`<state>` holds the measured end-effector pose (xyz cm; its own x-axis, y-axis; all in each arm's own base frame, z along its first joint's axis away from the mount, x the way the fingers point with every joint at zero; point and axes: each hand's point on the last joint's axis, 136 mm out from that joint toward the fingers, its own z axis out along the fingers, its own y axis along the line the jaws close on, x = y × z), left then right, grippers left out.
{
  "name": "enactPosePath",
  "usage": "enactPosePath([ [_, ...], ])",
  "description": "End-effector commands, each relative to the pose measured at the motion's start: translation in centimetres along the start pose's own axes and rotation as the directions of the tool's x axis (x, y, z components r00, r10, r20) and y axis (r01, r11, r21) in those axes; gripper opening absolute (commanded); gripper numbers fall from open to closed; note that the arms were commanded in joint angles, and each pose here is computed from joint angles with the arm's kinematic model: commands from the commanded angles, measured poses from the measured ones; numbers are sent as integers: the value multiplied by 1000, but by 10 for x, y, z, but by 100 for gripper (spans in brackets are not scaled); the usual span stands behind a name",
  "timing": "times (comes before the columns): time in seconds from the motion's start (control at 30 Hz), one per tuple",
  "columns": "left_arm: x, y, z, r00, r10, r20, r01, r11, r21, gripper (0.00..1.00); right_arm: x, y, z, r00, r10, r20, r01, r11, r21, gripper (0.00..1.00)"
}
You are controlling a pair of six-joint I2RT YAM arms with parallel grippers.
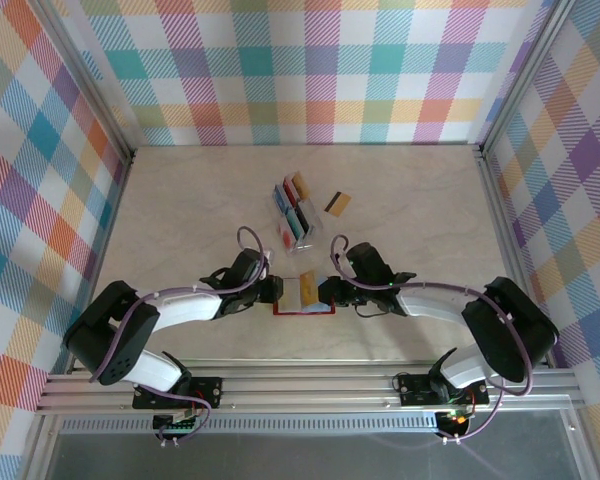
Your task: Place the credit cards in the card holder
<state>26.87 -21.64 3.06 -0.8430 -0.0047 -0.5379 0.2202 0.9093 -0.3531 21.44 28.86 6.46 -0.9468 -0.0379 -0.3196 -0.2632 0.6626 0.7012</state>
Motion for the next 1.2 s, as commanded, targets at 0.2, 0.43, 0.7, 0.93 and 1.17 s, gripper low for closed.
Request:
enactPosePath([
  [0.2, 11, 6, 10, 1000, 24, -2, -24, 999, -29, 24, 7, 13, 3, 999, 41, -25, -44, 994, -99, 0],
  [0.43, 15, 12, 12, 1000, 23, 0, -23, 998, -51, 22, 14, 8, 3, 995, 90, -53, -94, 991, -90, 0],
  [0.7, 18, 17, 13, 1000, 25, 2, -24, 997, -67, 20, 20, -1, 6, 988, 133, -76, -138, 988, -71, 0],
  [0.93, 17, 17, 13, 1000, 26, 4, -26, 997, -67, 20, 23, -9, 10, 979, 183, -91, -189, 980, -63, 0],
  [1.17, 18, 17, 16, 1000, 27, 0, -27, 997, -67, 19, 27, -16, 5, 977, 200, -78, -204, 978, -42, 0],
])
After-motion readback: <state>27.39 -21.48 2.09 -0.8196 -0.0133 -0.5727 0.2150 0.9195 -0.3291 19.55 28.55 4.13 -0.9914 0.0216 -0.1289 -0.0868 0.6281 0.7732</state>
